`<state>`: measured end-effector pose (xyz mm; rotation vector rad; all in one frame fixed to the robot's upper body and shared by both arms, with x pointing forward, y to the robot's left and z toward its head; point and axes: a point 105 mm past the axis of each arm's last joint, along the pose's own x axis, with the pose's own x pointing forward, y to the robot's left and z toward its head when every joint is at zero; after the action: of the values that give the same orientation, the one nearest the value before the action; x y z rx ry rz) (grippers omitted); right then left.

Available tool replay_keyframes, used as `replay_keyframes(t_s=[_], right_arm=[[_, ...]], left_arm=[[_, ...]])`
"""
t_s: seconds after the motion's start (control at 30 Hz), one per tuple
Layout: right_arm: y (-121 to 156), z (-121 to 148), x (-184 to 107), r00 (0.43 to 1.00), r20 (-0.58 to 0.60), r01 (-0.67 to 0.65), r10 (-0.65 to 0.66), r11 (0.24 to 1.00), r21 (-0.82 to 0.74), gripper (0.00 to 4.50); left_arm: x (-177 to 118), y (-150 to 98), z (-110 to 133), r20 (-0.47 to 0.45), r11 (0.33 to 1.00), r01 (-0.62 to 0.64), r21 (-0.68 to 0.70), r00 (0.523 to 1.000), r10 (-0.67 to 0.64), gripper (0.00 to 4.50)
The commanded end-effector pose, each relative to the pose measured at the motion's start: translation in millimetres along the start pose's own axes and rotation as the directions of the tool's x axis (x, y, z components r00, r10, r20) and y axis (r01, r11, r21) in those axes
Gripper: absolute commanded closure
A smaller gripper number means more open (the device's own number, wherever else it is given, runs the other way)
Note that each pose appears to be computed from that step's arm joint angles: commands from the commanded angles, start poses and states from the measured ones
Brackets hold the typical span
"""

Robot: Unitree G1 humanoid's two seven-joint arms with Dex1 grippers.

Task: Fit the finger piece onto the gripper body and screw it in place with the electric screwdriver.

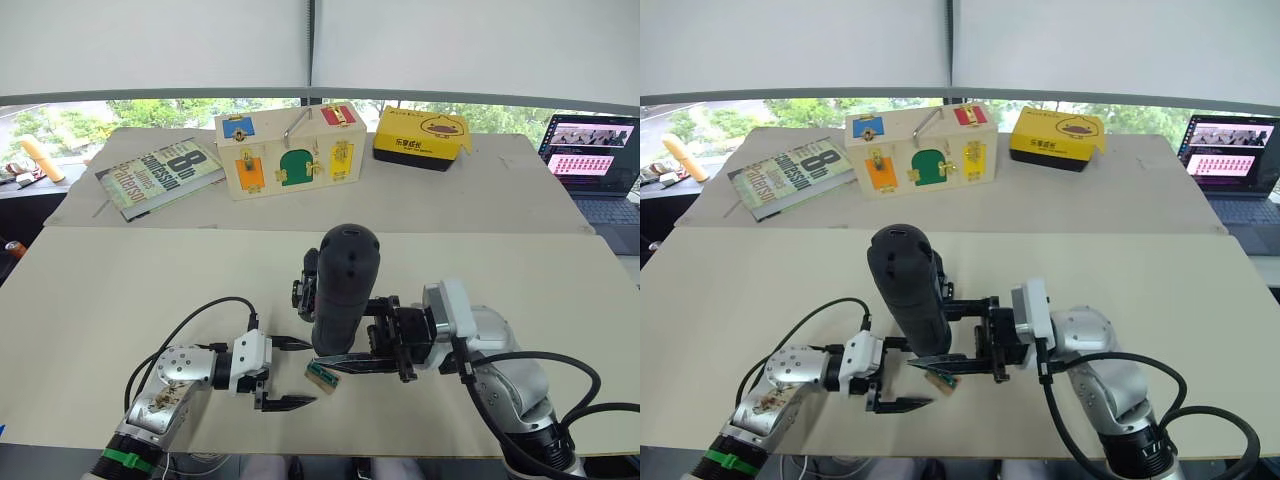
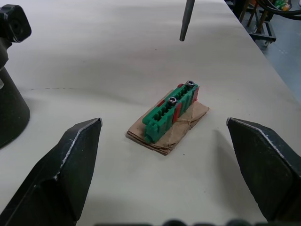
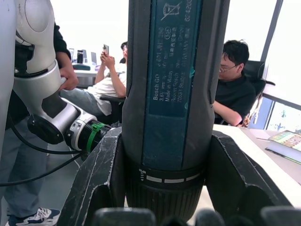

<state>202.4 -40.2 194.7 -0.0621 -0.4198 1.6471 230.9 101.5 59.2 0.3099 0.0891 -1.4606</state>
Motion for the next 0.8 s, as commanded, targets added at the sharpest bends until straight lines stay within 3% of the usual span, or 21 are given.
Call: replay_keyframes(t_s=[0.03,0.8], right_arm=[[4.4,8.3,2.5,0.999,0.039,-0.023,0.025,0.999,-0.041,2.57],[4.2,-5.2,-10.8,1.000,-0.015,0.024,-0.024,0.999,-0.033,2.57]], left_arm=[[9.1,-6.8,-0.1,0.004,0.999,0.037,0.001,0.999,-0.037,0.00],[11.7,-14.1,-12.1,-0.002,0.998,0.058,-0.039,0.998,-0.058,0.00]])
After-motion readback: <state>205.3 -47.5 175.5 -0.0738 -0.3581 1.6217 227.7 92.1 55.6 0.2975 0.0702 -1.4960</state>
